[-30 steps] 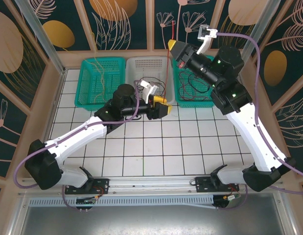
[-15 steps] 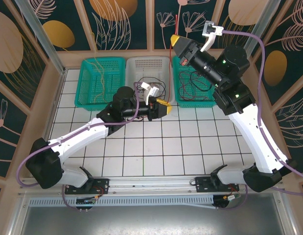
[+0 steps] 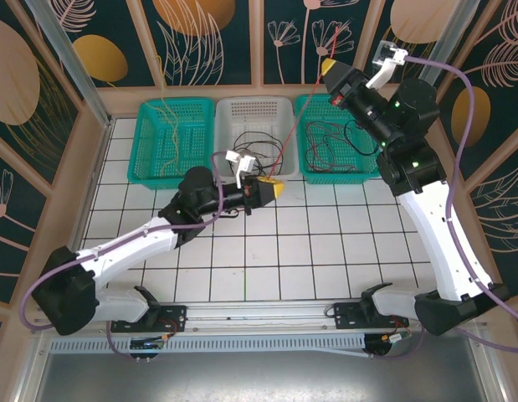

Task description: Untangle the cables

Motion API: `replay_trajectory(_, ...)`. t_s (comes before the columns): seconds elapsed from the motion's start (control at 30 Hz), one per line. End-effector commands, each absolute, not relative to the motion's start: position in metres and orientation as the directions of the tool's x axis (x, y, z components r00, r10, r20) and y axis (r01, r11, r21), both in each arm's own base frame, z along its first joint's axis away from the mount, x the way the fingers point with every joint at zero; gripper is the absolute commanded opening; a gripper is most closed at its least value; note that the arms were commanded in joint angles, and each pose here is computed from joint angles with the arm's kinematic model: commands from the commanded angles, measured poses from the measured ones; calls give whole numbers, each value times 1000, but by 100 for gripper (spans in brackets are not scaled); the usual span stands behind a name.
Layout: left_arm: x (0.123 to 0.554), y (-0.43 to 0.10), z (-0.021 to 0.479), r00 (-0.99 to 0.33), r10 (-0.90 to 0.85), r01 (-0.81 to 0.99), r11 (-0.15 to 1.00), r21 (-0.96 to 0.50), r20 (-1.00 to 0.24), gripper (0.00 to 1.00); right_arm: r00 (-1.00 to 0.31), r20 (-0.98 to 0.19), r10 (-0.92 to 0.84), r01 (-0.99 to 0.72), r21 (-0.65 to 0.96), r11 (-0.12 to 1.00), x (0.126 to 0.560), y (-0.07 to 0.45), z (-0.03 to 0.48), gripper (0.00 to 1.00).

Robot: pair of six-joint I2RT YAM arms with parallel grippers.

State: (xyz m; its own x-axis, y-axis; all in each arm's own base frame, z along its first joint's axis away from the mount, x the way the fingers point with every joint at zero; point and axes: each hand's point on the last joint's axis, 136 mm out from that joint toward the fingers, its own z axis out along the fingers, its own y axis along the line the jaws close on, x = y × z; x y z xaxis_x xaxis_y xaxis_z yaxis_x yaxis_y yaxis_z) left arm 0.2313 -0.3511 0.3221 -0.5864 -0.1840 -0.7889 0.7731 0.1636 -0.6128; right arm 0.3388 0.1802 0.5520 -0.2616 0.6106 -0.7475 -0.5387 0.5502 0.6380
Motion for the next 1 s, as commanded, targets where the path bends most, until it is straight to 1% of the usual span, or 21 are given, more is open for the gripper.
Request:
replay_trajectory(0.0,224,-324,377,-530,-417,791,69,-607,-738,0,-214,-722,658,-542,649,535,330,163,565,0)
replay_trajectory(0.07,223,-306,392,-513,-518,782,46,-621,-684,0,-225,-712,665,-517,666,538,335,157,554,0)
replay_trajectory(0.13,222,-294,399,-508,-580,774,18,-633,-637,0,-238,-700,673,-502,682,532,339,153,546,0)
replay_trajectory(0.23,225,-289,399,-520,-607,753,7,-658,-601,0,-247,-692,678,-496,691,525,342,151,540,0)
replay_trajectory(0.3,230,-296,390,-526,-572,742,55,-668,-630,9,-249,-695,674,-490,691,532,346,151,539,0)
replay_trajectory(0.37,238,-301,375,-537,-543,714,115,-690,-646,12,-248,-701,669,-485,688,540,351,150,539,0)
replay_trajectory(0.4,241,-301,367,-543,-531,699,145,-701,-651,16,-247,-705,664,-482,685,547,354,150,539,0)
replay_trajectory(0.43,244,-300,361,-544,-525,685,173,-708,-655,24,-243,-710,661,-483,679,553,355,149,541,0)
replay_trajectory(0.5,250,-296,349,-543,-524,648,235,-724,-656,48,-234,-725,648,-480,665,572,361,148,543,0)
replay_trajectory(0.57,257,-289,335,-535,-520,606,312,-732,-665,59,-229,-742,630,-473,651,594,370,146,542,0)
replay_trajectory(0.6,262,-285,326,-531,-516,571,368,-734,-672,65,-224,-753,618,-464,640,612,376,144,541,0)
replay_trajectory(0.63,266,-280,318,-529,-507,537,422,-731,-681,68,-217,-767,604,-452,627,635,383,141,540,0)
replay_trajectory(0.73,274,-263,304,-507,-482,464,545,-698,-714,75,-208,-800,562,-423,592,686,406,136,535,0)
replay_trajectory(0.9,278,-237,297,-470,-470,375,660,-651,-747,82,-191,-846,499,-380,532,756,444,126,531,0)
replay_trajectory(0.97,279,-228,295,-458,-467,342,693,-635,-757,83,-189,-857,480,-357,515,779,459,120,527,0)
